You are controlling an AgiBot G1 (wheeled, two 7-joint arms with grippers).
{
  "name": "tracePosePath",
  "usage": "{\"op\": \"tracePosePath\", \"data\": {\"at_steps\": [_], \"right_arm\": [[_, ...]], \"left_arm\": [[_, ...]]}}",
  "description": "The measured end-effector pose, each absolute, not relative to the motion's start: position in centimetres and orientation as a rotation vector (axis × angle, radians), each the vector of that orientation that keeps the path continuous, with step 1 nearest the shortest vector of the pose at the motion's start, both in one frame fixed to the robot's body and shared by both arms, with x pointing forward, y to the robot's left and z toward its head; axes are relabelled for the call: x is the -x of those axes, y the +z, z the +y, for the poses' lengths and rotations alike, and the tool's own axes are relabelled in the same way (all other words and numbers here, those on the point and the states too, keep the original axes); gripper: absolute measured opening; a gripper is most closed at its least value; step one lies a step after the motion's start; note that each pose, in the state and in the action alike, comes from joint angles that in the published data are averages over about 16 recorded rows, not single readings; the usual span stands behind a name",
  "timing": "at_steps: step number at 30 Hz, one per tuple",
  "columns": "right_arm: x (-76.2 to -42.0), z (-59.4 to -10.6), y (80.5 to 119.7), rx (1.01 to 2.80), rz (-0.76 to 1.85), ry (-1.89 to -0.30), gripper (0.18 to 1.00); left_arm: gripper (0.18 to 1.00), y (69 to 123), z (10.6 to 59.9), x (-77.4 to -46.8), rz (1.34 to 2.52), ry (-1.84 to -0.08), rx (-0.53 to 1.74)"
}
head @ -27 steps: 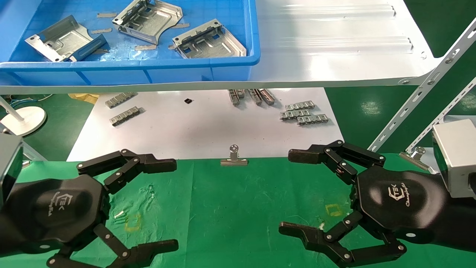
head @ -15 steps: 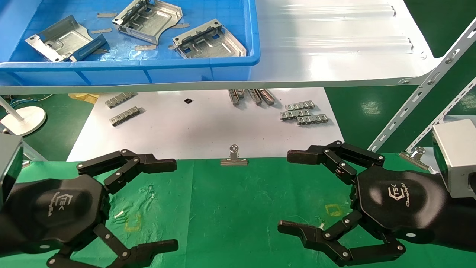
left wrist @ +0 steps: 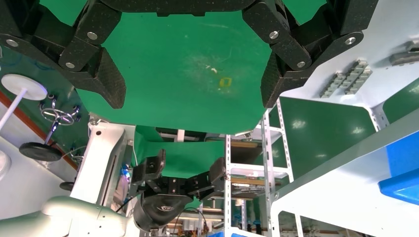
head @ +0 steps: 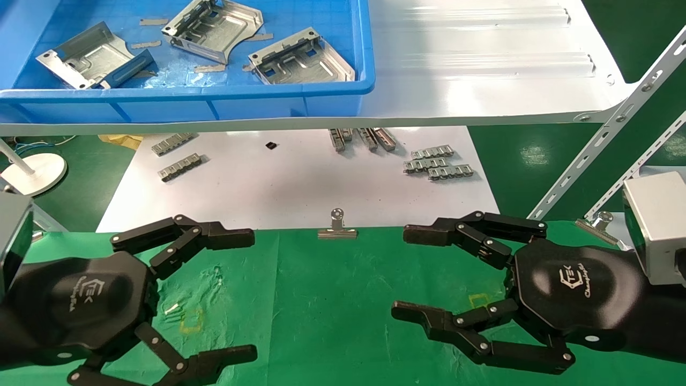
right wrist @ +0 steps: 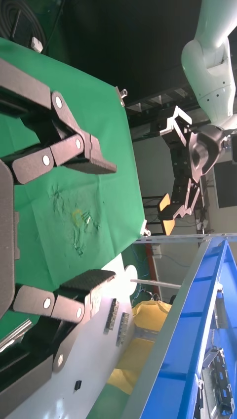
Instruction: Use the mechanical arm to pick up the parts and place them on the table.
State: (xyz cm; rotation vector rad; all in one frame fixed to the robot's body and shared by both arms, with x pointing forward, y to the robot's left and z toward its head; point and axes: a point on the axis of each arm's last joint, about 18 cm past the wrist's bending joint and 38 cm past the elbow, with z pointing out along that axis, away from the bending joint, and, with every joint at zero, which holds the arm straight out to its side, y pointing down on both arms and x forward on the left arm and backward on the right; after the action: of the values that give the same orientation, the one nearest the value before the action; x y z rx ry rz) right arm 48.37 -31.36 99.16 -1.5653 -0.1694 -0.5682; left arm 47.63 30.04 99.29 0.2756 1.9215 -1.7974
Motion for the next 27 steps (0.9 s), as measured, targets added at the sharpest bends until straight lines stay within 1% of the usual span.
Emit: {"op": "tracePosePath", "data": {"at_steps": [2, 6, 8, 12, 18, 24, 27], "right_arm": [[-48.37, -31.36, 99.16, 1.565, -0.169, -0.568, 0.758], [-48.37, -31.36, 99.16, 1.565, -0.169, -0.568, 0.658], [-48.37, -31.36, 99.16, 1.565, -0.169, -0.568, 0.62], [-48.37, -31.36, 99.16, 1.565, -0.169, -0.568, 0.511], [-48.37, -31.36, 99.16, 1.565, -0.169, -0.568, 0.381], [-48.37, -31.36, 99.16, 1.565, -0.169, -0.568, 0.283], [-48.37, -31.36, 99.16, 1.565, -0.169, -0.568, 0.255]], "left_arm": [[1.001, 99.29, 30.04, -47.63, 1.922, -1.797, -0.276], [1.001, 99.29, 30.04, -47.63, 1.922, -1.797, -0.276], [1.001, 99.29, 30.04, -47.63, 1.922, -1.797, -0.276], [1.001, 99.29, 30.04, -47.63, 1.922, -1.797, -0.276], [1.001, 99.29, 30.04, -47.63, 1.922, -1.797, -0.276], [1.001, 99.29, 30.04, -47.63, 1.922, -1.797, -0.276], [1.001, 99.29, 30.04, -47.63, 1.922, -1.798, -0.276]]}}
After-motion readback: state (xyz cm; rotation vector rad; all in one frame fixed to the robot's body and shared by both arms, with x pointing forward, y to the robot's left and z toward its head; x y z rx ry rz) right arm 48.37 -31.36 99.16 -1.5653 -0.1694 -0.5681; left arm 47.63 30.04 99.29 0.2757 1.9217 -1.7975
